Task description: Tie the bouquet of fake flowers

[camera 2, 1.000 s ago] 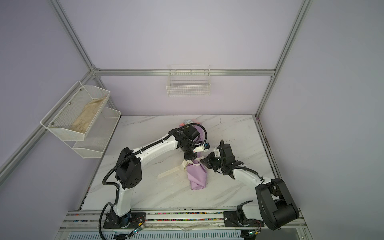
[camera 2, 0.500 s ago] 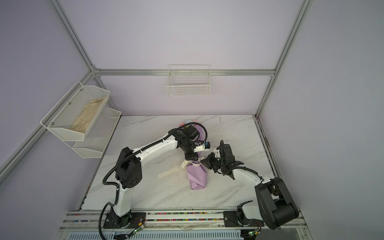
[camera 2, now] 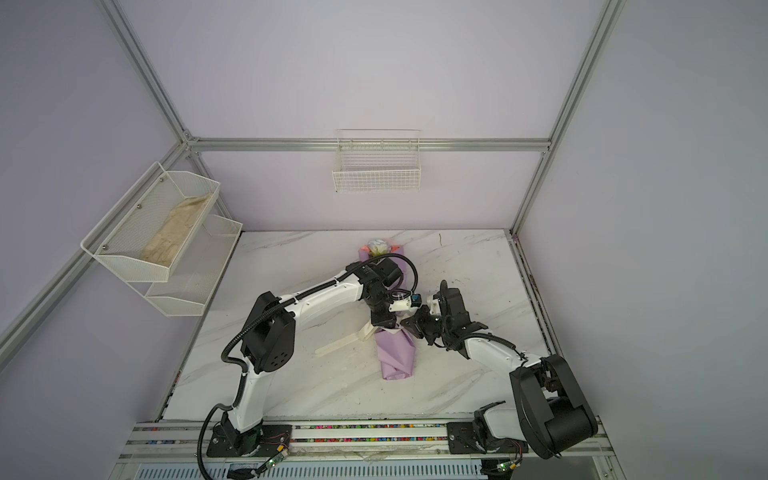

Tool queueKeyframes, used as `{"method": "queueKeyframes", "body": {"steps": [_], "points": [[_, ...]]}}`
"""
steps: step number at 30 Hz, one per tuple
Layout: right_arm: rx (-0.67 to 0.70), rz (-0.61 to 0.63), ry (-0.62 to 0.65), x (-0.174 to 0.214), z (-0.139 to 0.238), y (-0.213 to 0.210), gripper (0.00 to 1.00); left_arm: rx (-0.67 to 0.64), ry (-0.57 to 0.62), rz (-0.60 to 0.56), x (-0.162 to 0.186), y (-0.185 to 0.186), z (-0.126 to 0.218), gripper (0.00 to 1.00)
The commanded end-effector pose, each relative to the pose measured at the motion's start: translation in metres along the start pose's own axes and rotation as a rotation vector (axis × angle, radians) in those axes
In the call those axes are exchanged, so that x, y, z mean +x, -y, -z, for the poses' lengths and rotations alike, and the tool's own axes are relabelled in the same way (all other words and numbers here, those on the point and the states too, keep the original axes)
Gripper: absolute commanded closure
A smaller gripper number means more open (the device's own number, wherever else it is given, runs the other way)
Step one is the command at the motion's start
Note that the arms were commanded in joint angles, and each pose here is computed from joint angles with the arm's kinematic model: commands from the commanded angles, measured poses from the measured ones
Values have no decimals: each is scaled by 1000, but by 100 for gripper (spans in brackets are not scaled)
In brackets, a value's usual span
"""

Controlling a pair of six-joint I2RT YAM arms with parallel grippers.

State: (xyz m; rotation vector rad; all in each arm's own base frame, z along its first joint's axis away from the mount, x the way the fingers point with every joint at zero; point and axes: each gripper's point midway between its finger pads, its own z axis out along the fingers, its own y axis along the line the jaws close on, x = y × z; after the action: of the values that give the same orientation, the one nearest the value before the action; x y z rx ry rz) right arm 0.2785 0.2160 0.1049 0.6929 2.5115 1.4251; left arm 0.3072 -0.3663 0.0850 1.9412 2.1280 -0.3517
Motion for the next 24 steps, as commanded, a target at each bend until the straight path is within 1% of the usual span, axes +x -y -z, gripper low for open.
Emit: {"method": "queueKeyframes", "body": {"steps": [1, 2, 8, 11, 15, 22, 23, 24], "points": [[-3, 0, -6, 3, -1, 2, 100, -62, 70, -38, -28, -10, 27, 83], [2, -1, -6, 3, -2, 4, 100, -70, 71, -36, -29, -11, 30, 88], [75, -2, 15, 0, -2, 20, 100, -97, 107, -30, -32, -10, 46, 94], [111, -5, 30, -2, -2, 28, 100, -105, 127, -17, -31, -10, 50, 93], [123, -9, 26, -2, -4, 33, 100, -96, 155, 13, -31, -9, 52, 92], [102, 5, 15, -2, -5, 27, 100, -71, 155, 52, -25, -7, 45, 92], [98, 16, 8, -1, -5, 24, 98, -69, 153, 57, -24, -6, 44, 92], [107, 30, 11, -2, -4, 23, 92, -65, 151, 61, -23, -6, 42, 92]]}}
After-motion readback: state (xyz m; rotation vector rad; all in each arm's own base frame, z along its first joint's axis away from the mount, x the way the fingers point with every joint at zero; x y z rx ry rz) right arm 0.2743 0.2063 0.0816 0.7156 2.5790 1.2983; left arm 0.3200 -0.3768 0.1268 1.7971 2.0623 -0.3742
